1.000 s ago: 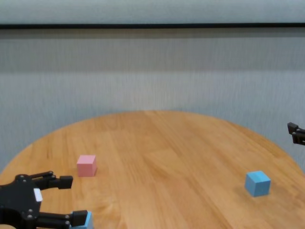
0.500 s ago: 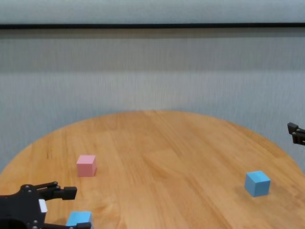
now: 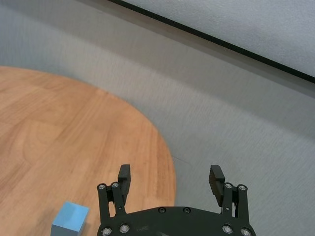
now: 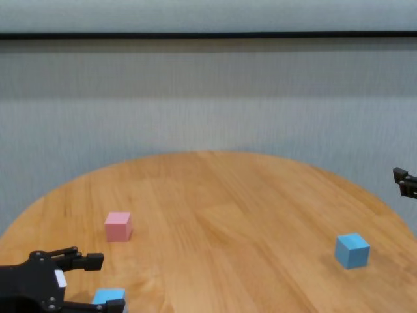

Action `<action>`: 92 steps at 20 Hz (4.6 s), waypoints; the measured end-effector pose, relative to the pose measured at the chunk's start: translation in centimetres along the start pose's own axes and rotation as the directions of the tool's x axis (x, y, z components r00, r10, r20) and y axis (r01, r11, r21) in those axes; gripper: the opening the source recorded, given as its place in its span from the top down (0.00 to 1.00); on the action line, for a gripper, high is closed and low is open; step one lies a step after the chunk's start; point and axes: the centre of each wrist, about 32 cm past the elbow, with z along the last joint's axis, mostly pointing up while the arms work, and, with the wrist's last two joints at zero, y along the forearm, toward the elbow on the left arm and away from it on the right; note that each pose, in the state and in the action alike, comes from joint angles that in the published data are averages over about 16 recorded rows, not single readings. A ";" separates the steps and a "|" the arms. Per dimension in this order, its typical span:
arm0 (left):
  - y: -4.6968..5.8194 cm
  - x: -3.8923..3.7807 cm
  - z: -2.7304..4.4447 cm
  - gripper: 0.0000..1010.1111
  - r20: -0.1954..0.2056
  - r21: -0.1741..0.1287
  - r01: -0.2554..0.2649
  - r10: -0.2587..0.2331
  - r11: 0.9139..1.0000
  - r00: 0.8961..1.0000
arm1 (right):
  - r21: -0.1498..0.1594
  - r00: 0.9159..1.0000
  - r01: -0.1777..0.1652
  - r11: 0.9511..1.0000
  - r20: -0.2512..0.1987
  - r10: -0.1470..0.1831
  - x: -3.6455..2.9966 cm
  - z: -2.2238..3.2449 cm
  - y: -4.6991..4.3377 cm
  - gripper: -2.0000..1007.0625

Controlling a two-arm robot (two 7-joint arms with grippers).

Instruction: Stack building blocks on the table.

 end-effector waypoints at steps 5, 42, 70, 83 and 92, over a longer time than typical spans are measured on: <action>-0.1 0.05 -0.10 0.01 -0.001 0.007 -0.001 0.001 1.000 1.000 | 0.000 1.000 0.000 1.000 0.000 0.000 0.00 0.00 0.00 0.00; -0.9 0.19 0.19 0.01 0.003 0.058 0.038 -0.039 0.998 0.999 | 0.000 1.000 0.000 1.000 0.000 0.000 0.00 0.00 0.00 0.00; -0.9 -0.56 -0.04 0.31 0.027 0.068 0.063 -0.065 0.996 0.998 | 0.000 1.000 0.000 1.000 0.000 0.000 0.00 0.00 0.00 0.00; -0.8 -0.02 0.60 0.60 0.038 0.047 0.000 -0.001 0.999 0.999 | 0.000 1.000 0.000 1.000 0.000 0.000 0.00 0.00 0.00 0.00; -1.9 0.47 2.60 0.61 0.098 0.018 -0.078 0.076 0.997 0.992 | 0.000 1.000 0.000 1.000 0.000 0.000 0.00 0.00 0.00 0.00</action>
